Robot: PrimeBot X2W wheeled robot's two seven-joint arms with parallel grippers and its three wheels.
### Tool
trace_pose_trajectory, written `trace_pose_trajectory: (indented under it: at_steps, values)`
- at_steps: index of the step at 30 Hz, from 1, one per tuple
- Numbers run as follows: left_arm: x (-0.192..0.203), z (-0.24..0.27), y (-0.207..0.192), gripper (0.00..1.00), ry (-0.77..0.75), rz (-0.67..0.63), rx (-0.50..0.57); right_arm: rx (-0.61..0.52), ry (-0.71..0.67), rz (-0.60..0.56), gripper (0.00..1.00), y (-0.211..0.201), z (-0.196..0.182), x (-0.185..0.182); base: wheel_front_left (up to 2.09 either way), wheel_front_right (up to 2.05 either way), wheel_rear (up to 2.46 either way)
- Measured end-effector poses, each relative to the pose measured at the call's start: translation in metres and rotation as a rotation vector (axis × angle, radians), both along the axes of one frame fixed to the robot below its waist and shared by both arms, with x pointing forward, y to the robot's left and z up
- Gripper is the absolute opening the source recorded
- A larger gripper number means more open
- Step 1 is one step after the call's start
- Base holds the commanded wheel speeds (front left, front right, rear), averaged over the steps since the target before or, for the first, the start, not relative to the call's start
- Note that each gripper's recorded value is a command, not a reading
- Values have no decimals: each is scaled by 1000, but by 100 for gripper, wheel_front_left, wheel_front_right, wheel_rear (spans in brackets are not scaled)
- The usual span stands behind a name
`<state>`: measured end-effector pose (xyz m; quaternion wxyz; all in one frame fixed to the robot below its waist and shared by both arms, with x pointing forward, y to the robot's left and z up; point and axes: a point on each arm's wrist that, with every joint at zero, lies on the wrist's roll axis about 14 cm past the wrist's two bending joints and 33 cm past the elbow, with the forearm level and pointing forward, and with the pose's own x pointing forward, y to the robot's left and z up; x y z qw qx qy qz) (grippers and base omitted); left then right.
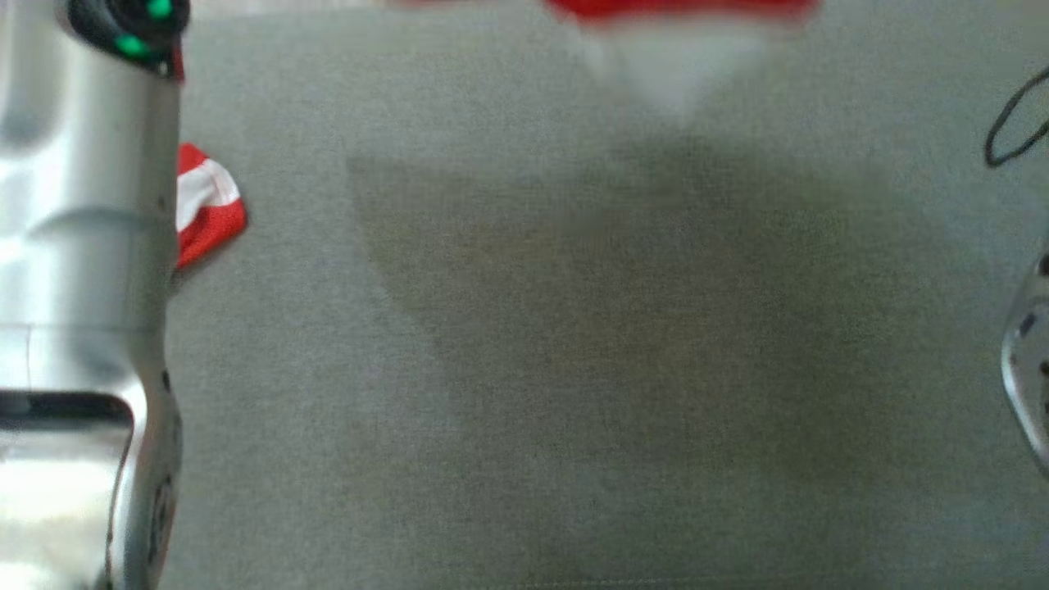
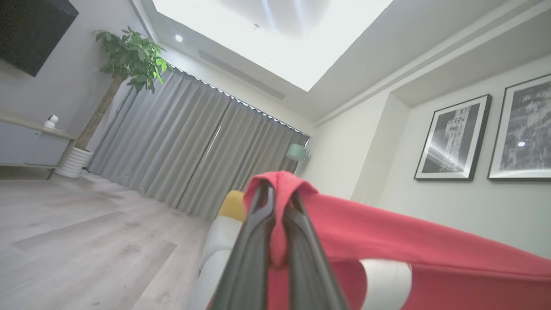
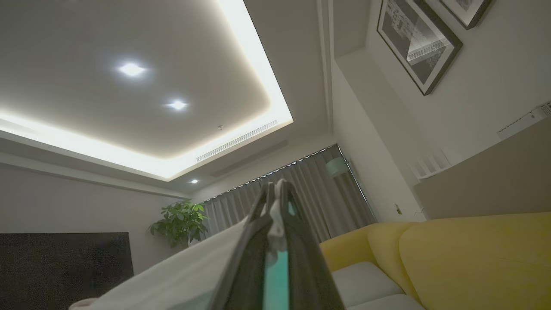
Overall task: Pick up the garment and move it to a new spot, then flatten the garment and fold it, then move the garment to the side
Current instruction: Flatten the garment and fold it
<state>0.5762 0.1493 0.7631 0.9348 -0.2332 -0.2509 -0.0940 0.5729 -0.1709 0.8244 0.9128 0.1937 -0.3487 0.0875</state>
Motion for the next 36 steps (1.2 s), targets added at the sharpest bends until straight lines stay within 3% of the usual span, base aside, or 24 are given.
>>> trace_pose_trajectory:
  at_steps: [3, 6, 9, 13, 17, 20, 25, 36]
  values:
    - [11, -15, -2, 0, 28, -27, -64, 8, 21, -21, 0, -11, -8, 4, 0, 0, 0]
    - [10, -76, -4, 0, 174, -47, -91, 13, 111, -35, 0, -22, -47, 0, 0, 0, 0]
    - [-7, -162, -3, 0, 377, -50, -123, 40, 252, -27, 0, -29, -115, -9, 0, 0, 0]
    - [-61, -293, -11, 0, 707, -44, -223, 114, 496, -22, 0, -37, -229, -40, 0, 0, 0]
    - [-139, -392, -31, 0, 1002, -88, -151, 208, 698, -19, 0, -40, -320, -92, 0, 0, 0]
    - [-144, -389, -32, 0, 991, -88, -213, 254, 784, 4, 0, -31, -356, -129, 0, 0, 0]
    - [-173, -387, -36, 0, 971, -91, -359, 288, 847, 41, 0, -16, -378, -175, 0, 0, 0]
    - [-249, -401, -43, 0, 1008, -108, -372, 331, 910, 24, 0, -18, -401, -245, 0, 0, 0]
